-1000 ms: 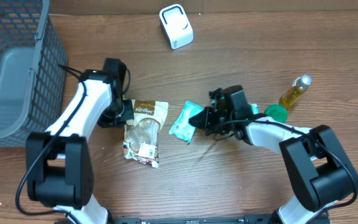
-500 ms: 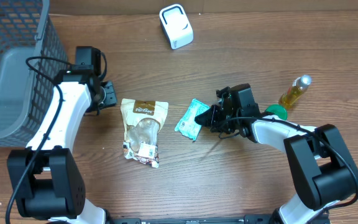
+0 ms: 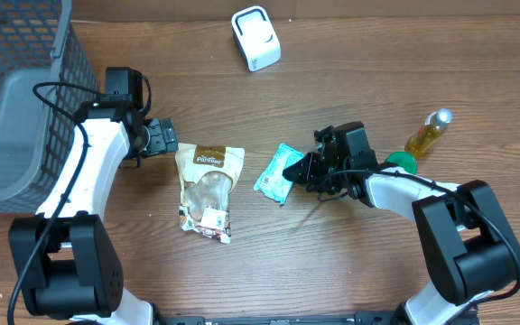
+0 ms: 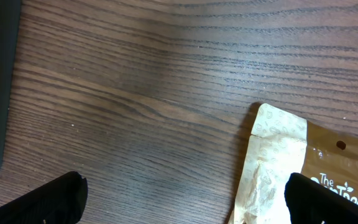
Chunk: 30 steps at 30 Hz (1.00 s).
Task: Scan the item barcode
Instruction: 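Lift the wipes pack with the right gripper toward the scanner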
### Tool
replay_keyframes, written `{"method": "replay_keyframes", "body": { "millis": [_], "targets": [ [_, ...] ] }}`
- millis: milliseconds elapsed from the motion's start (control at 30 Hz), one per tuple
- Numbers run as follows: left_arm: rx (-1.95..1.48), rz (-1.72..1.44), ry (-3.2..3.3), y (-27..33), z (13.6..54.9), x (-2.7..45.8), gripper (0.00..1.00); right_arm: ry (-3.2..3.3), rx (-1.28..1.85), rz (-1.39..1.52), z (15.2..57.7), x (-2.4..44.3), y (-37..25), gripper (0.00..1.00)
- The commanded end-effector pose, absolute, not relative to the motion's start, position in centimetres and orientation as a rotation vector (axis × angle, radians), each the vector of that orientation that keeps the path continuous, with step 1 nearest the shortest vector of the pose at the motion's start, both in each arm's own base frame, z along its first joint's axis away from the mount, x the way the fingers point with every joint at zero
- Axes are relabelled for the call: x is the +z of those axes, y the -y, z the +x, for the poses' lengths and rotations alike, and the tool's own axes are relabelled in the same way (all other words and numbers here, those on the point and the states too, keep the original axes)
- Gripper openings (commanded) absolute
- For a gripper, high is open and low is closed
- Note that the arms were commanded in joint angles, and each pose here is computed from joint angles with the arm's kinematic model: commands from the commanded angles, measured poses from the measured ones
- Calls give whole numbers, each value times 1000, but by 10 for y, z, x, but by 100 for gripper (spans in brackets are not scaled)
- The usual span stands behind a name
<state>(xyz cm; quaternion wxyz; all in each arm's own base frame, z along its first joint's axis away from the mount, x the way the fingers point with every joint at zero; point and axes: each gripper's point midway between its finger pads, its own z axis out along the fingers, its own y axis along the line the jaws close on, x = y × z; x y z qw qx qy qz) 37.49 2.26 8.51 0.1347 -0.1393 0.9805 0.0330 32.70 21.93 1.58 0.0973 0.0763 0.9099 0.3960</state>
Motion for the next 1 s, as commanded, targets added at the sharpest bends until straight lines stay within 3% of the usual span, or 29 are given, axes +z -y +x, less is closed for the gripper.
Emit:
{"method": "replay_keyframes", "body": {
  "millis": [0,133,500,700,833,967],
  "targets": [
    [111,-388,-2810,-26,380,96,100,-2679,1162,211,332,19,-220,20],
    [111,-388,-2810,-26,380,96,100,-2679,1148,217,333,18,-219,28],
    [111,-388,-2810,-26,380,96,100,-2711,1085,255,331,11,-212,29],
    [111,-388,-2810,-26,380,96,100,-2698,1111,240,332,14,-215,8],
    [111,-388,-2810,-26,380,96,100,-2593,1340,115,335,49,-235,4],
    [111,-388,-2810,-26,380,96,100,-2493,1354,55,344,87,-237,4]
  ]
}}
